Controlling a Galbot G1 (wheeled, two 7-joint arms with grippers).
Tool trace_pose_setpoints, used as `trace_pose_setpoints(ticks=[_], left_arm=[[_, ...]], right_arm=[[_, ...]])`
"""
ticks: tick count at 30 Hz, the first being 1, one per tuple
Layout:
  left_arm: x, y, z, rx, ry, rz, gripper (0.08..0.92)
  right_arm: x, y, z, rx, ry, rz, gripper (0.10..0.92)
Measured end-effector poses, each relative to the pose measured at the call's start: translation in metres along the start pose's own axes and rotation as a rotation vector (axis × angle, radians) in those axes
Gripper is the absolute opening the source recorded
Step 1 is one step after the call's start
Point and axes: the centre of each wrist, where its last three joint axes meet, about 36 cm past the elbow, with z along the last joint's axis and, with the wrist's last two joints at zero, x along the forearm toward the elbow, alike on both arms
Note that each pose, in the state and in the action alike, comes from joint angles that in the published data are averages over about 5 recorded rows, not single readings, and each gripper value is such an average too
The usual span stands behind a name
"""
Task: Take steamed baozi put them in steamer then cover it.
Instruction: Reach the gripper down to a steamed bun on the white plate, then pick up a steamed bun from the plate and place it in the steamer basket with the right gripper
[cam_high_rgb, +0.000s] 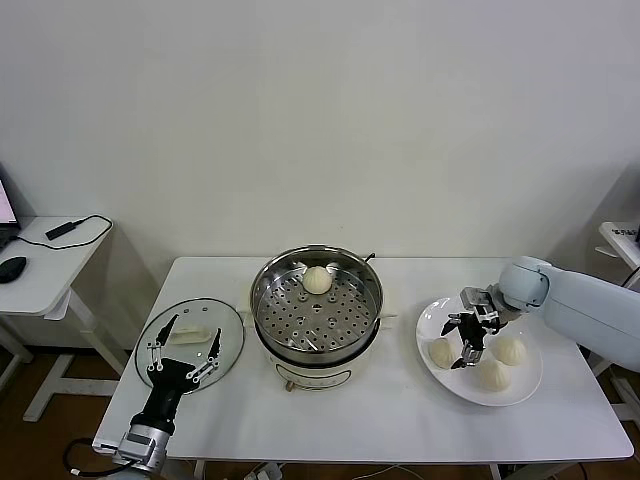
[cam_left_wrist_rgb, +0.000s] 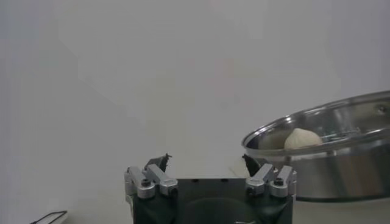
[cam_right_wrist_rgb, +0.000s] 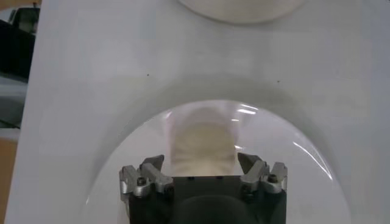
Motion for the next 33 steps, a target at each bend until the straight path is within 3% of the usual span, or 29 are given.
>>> trace_pose_setpoints(ticks=[9,16,23,33], left_arm=[[0.000,0.006,-0.002,0.007,-0.003,-0.021,0.823],[-0.001,0.007,-0.006,0.010,-0.009,-0.025,0.823],[-0.005,0.006,-0.010,0.014,-0.018,-0.021,0.823],[-0.007,-0.001,-0.012,0.021,-0.028,-0.011,0.823]], right_arm=[[-0.003,0.000,-0.002,0.003,0.002,0.010,0.674],[0.015,-0.005,-0.008,0.025,0.012,0.013,0.638],[0.082,-0.037,-0.051,0.101,0.021,0.009,0.643],[0.186,-0.074,-0.181,0.264,0.029,0.031,0.640]])
